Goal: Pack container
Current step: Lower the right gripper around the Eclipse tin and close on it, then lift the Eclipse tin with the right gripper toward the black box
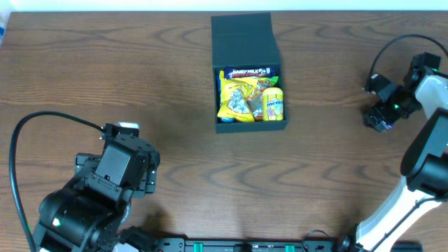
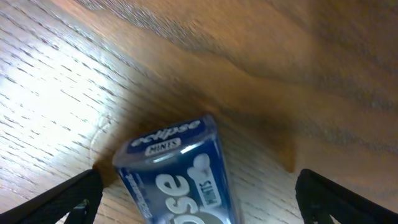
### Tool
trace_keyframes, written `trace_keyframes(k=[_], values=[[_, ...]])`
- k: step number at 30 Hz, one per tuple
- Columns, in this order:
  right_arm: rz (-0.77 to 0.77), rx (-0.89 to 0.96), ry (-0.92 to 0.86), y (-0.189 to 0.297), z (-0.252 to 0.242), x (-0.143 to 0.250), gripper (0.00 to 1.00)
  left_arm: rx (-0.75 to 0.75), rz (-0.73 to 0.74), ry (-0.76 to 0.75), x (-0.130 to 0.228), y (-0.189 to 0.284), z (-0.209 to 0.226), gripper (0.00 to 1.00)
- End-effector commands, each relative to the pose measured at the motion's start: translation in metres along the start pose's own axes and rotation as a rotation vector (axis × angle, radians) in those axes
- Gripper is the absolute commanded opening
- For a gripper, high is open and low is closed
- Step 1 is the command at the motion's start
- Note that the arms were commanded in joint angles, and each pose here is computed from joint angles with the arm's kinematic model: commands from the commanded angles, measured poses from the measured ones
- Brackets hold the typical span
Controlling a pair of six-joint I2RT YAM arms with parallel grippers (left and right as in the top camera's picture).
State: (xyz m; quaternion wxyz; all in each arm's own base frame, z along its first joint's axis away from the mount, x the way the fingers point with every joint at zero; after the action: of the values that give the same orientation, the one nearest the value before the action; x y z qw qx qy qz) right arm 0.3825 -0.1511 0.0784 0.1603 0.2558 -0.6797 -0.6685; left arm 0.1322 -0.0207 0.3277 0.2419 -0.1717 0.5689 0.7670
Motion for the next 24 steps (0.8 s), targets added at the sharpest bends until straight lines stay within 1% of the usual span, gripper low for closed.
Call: trace_keyframes(k=[1,2,4,10,13,21,22,23,24], values=[[0.018,0.006,-0.018,-0.0037,-0.0042,0.0035,0.89,-0.015,-0.002,0.02,0.0001,0.0004,0.0021,0.95],[0.017,0.007,-0.017,-0.0037,-0.0044,0.0033,0.81,-0.015,-0.002,0.02,0.0001,0.0004,0.0021,0.95],[0.014,0.013,-0.017,-0.0037,-0.0053,0.0027,0.7,-0.015,-0.002,0.02,0.0001,0.0004,0.0021,0.95],[0.013,0.014,-0.017,-0.0037,-0.0056,0.0026,0.58,-0.015,-0.002,0.02,0.0001,0.0004,0.0021,0.95],[0.012,0.014,-0.017,-0.0037,-0.0056,0.0025,0.5,-0.015,-0.002,0.02,0.0001,0.0004,0.0021,0.96],[0.013,0.014,-0.017,-0.0037,-0.0056,0.0026,0.43,-0.015,-0.002,0.02,0.0001,0.0004,0.0021,0.95],[0.013,0.014,-0.017,-0.0036,-0.0056,0.0025,0.35,-0.015,-0.002,0.02,0.0001,0.0004,0.0021,0.95],[0.013,0.014,-0.017,-0.0037,-0.0056,0.0026,0.3,-0.015,-0.002,0.02,0.0001,0.0004,0.0021,0.95],[0.013,0.014,-0.017,-0.0037,-0.0056,0.0026,0.28,-0.015,-0.002,0.02,0.0001,0.0004,0.0021,0.95]])
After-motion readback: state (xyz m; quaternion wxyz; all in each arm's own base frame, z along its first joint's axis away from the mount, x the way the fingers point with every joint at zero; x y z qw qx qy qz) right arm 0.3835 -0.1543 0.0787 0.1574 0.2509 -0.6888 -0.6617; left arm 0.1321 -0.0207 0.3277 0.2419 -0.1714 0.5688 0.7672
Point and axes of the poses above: each gripper's point midway between its finger pads, its own y axis back along the fingers, its own z axis along the line the jaws close on, x = y × z, the point moved 8 cm from there along y, back along the fingers, and after that the axes turned 1 degree about -y, right-handed, at the moved point
